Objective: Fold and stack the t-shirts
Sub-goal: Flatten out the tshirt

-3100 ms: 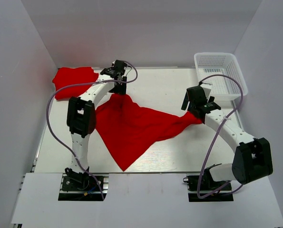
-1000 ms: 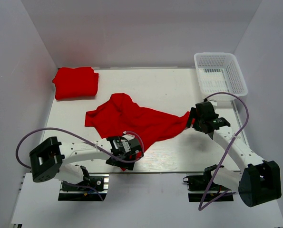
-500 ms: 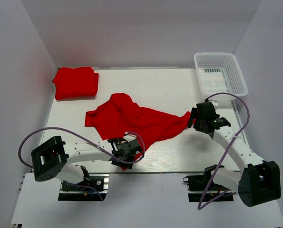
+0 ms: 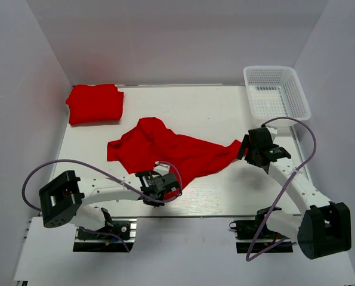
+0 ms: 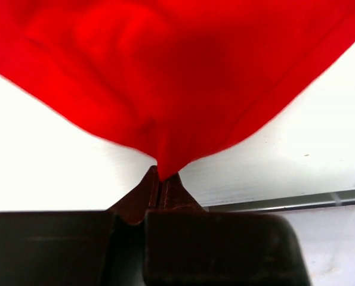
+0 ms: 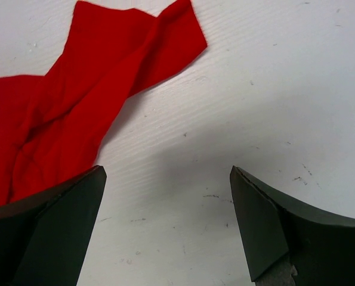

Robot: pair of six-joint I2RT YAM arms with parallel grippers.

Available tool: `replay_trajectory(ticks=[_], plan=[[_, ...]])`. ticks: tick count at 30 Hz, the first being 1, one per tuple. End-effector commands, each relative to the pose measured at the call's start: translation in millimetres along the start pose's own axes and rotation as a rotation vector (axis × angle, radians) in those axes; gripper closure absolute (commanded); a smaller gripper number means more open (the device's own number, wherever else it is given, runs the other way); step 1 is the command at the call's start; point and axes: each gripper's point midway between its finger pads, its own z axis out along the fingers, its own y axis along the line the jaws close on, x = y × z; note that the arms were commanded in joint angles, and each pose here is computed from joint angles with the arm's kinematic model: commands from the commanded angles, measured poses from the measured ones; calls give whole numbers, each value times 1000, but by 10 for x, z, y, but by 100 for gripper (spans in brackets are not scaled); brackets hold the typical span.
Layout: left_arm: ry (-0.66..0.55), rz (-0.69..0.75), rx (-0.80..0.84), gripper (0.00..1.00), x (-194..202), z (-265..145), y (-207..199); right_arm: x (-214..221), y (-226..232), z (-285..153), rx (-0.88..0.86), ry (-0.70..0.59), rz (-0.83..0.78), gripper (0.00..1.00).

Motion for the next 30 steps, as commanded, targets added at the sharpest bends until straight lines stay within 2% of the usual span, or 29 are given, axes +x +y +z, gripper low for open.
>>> replay_trajectory(ticks=[1,7,13,17,30], plan=[[-120,-80,5,100,-282,-251,50,-142,-79,14,59,-44,75,10],[-196,-139,22,100,-435,-502,122,-372,-63,98,69,-38,176,10],[-268,-161,23,100,-583,-665,181,-535,-26,225,42,-24,213,10],[-344,-175,21,100,-815,-836,151,-529,-22,347,47,14,215,10],[-335,-138,37,100,-854,-814,43,-567,41,697,37,31,274,10]])
